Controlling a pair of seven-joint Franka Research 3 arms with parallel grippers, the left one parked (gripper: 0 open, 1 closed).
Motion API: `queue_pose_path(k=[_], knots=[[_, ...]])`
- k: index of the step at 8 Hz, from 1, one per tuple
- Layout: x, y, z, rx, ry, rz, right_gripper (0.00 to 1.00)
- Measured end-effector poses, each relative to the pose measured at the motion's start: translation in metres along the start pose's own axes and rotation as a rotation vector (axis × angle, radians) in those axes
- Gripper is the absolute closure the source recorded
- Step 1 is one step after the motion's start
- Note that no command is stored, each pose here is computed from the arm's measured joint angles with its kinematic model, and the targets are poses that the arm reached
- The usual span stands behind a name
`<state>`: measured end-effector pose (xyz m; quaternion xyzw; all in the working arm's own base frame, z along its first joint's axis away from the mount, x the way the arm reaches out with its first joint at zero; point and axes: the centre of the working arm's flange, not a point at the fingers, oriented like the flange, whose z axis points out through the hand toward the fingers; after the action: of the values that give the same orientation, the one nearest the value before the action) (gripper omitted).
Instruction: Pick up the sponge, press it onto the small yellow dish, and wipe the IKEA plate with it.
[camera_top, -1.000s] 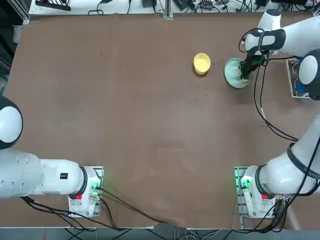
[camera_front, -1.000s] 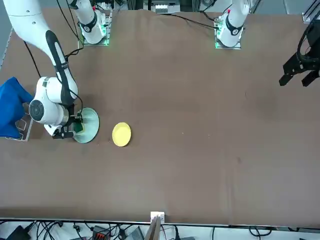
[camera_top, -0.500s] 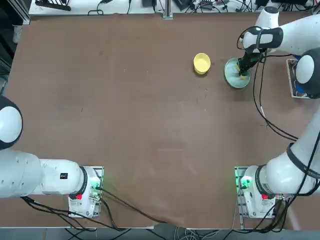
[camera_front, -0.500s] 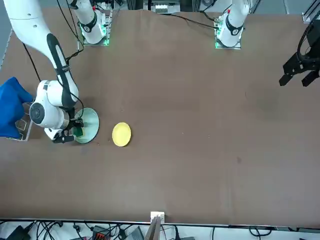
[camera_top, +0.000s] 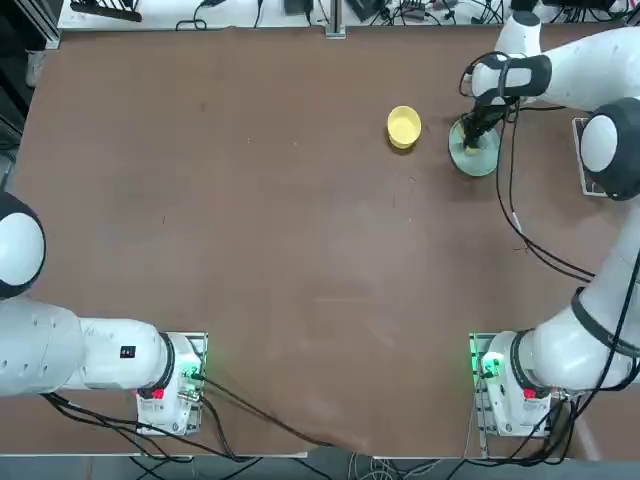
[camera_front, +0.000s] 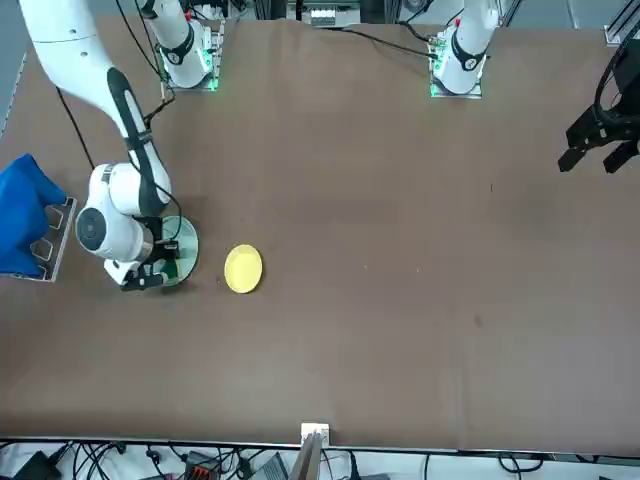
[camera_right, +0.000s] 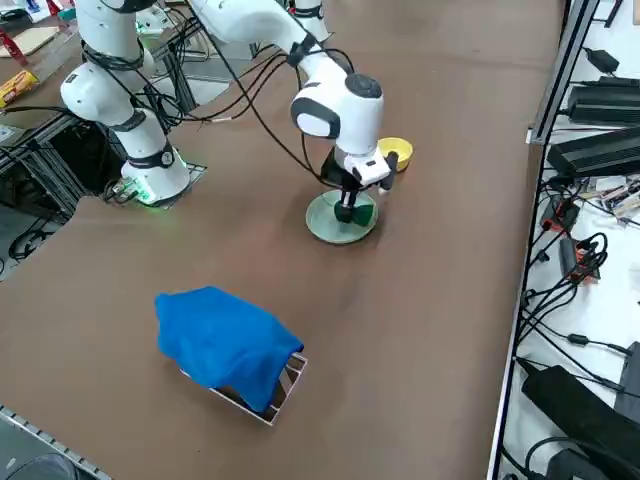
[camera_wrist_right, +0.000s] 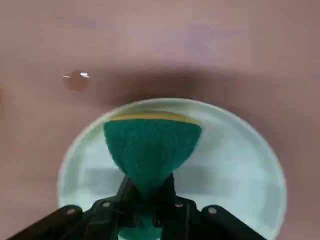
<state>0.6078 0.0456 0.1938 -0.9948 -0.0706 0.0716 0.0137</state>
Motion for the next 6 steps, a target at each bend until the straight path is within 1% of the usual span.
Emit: queue_pose_path(k=[2, 4, 6], knots=[[0.000, -0.021, 0.001, -0.001, -0.007, 0.019, 0.87], [-0.006, -0.031, 0.003, 0.001, -0.020, 0.026, 0.87], [-0.023, -0.032, 0.007, 0.007, -0.067, 0.030, 0.87]])
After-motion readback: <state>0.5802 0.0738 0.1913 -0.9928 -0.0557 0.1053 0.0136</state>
